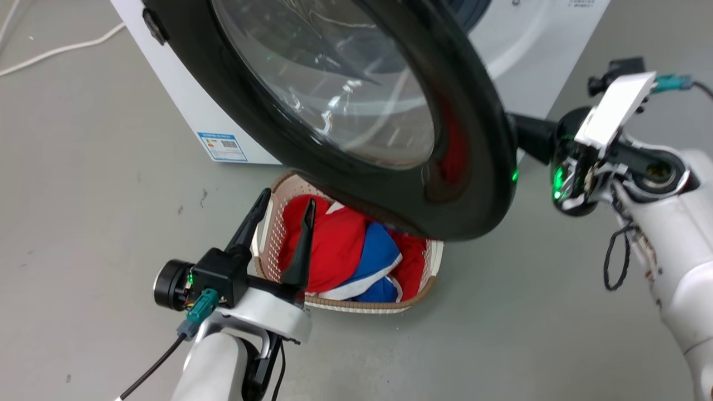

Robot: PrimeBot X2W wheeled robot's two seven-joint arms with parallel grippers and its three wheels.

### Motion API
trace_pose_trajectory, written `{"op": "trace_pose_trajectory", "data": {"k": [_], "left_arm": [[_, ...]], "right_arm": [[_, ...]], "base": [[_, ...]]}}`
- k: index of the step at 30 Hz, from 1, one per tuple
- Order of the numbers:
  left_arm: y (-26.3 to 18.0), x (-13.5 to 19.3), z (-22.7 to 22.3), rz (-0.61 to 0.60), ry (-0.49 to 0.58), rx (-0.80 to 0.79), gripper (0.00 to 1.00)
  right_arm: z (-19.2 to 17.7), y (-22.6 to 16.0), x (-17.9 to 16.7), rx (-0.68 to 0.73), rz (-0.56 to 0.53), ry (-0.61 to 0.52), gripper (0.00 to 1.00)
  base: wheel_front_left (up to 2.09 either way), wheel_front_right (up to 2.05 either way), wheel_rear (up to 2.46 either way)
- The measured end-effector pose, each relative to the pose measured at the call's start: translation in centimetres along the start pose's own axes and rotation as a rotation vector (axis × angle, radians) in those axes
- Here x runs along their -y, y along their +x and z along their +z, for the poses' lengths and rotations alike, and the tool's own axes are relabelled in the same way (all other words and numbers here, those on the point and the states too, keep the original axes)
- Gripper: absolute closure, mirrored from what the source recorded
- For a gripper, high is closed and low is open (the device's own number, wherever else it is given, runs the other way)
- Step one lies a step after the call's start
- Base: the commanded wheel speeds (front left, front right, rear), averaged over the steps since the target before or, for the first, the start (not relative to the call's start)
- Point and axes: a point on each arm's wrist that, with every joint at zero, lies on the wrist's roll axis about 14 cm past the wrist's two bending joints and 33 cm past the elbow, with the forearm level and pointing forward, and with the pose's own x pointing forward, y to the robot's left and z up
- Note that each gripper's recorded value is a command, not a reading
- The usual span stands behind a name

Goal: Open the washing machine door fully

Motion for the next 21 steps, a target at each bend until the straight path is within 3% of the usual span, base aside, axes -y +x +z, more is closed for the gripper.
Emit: {"op": "trace_pose_trajectory", "data": {"k": [21], "left_arm": [[-4.0, 0.5, 1.0, 0.030, -0.012, 0.004, 0.00]], "right_arm": [[-12.9, 0.5, -3.3, -0.223, 0.153, 0.019, 1.00]], "base": [[0.00, 0.00, 0.00]]}}
